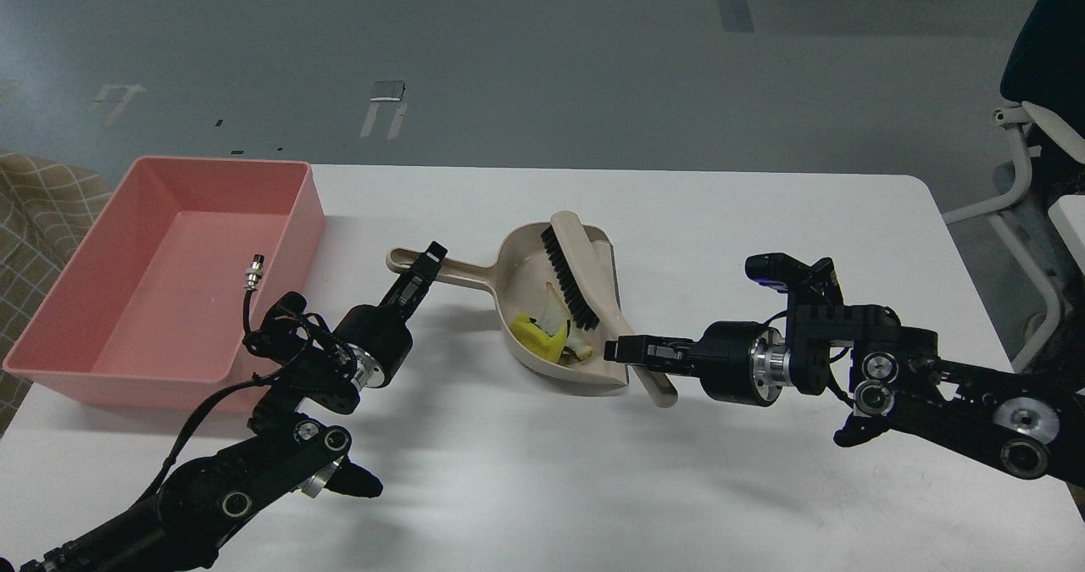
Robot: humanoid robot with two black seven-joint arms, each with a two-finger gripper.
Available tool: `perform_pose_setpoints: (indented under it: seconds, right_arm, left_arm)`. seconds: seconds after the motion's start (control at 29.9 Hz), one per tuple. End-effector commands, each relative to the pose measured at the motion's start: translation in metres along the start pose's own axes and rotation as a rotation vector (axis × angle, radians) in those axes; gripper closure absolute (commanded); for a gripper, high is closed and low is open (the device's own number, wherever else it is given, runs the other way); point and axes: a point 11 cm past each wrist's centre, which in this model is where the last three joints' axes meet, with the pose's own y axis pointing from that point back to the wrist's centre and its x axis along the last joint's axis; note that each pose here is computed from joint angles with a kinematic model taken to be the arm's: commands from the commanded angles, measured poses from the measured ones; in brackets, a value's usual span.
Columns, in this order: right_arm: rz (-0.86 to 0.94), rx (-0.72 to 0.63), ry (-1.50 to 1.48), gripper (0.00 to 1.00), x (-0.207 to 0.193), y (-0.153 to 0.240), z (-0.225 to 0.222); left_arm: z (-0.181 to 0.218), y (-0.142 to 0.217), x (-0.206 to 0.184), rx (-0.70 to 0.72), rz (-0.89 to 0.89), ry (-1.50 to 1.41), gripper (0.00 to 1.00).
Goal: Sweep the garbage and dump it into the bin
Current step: 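Sweep the sponge piece into the dustpan with the brush, then lift the dustpan with the left gripper and tip it over the pink bin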
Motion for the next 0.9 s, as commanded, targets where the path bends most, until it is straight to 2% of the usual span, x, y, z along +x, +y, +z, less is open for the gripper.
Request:
perform_pose_setpoints:
  seconds: [0.0, 0.23, 0.33, 0.4, 0.43, 0.5, 0.7, 0.87]
  right_arm:
    - [0.033, -0.032, 0.007, 1.00, 0.013, 0.017, 0.009]
    - [0.078, -0.144, 0.018, 1.00, 0.018, 0.089, 0.041]
    - [0.113, -0.238, 0.007, 1.00, 0.020, 0.129, 0.064]
    - [0.130, -0.305, -0.018, 1.00, 0.013, 0.159, 0.082]
    - [0.130, -0.305, -0.018, 1.00, 0.013, 0.160, 0.082]
    - [0.129, -0.339, -0.053, 1.00, -0.003, 0.185, 0.099]
    - [0.135, -0.394, -0.115, 1.00, -0.029, 0.214, 0.123]
    - [0.148, -0.394, -0.122, 1.00, -0.034, 0.214, 0.125]
  left_arm:
    - [0.000, 0.000, 0.000, 0.002, 0.003, 0.011, 1.00]
    - [0.005, -0.003, 0.005, 0.000, 0.015, 0.094, 1.00]
    - [0.009, -0.006, 0.009, 0.021, 0.027, 0.212, 1.00]
    - [0.019, -0.009, 0.013, 0.009, 0.027, 0.271, 1.00]
    - [0.019, -0.009, 0.013, 0.009, 0.027, 0.272, 1.00]
    - [0.030, -0.010, 0.020, -0.015, 0.031, 0.295, 1.00]
    - [0.051, -0.010, 0.048, -0.065, 0.055, 0.336, 1.00]
    - [0.067, -0.005, 0.101, -0.102, 0.126, 0.360, 1.00]
